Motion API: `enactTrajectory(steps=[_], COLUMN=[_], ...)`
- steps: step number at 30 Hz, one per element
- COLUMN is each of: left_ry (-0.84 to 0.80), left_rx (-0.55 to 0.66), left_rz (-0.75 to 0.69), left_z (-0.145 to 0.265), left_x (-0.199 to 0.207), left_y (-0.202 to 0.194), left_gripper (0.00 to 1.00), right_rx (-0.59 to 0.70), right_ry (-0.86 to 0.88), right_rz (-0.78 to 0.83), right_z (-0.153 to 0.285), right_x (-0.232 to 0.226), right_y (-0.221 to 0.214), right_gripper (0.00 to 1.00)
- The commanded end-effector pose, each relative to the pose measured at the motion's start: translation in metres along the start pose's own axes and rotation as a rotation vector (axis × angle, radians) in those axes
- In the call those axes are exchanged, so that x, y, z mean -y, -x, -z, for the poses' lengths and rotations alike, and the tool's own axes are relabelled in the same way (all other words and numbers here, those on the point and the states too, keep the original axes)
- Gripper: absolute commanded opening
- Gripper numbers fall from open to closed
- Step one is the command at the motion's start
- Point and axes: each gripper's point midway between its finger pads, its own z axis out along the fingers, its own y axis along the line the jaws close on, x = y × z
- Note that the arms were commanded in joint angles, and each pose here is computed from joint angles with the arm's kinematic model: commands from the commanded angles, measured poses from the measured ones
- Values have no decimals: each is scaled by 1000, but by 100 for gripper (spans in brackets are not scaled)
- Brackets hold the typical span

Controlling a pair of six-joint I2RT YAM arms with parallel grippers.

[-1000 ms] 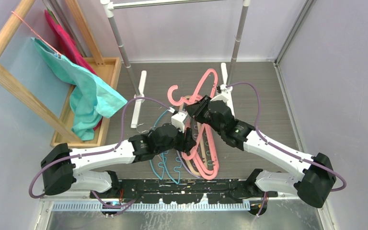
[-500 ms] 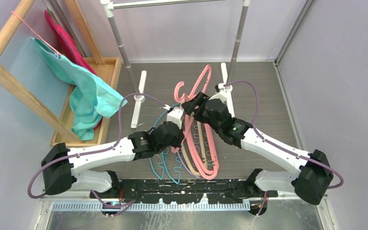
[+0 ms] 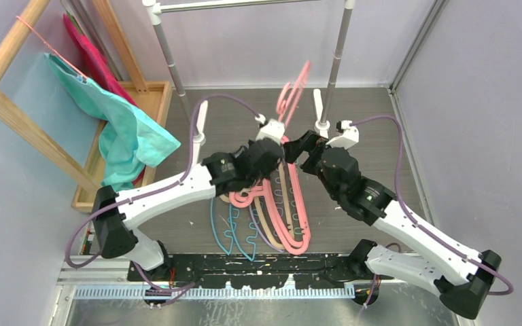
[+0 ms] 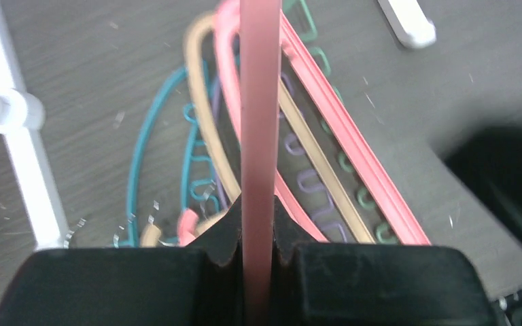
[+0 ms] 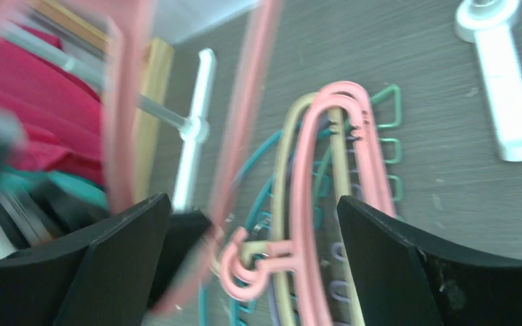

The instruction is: Organize the hangers

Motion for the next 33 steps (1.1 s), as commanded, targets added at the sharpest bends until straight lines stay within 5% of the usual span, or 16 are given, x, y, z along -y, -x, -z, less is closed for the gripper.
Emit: enactTrajectory(steps=[1,8,17,33], left_ry=[122,120,97,-2], left_rx=[128,154,233,144], left_rz=[126,134,115,219], left_z=[-2,-17,-7,-4], left_x=[-50,-60,-64,-94], left_y=[72,118,179,200], left_gripper=[0,0,0,0], right_rx=[-15,112,102,132], right_ry=[-99,-74,-106,-148], right_rz=[198,199,238,246], right_z=[24,40,24,19], right_x=[41,35,33,40], right_y=[-1,37,31,32], right_gripper=[100,100,100,100])
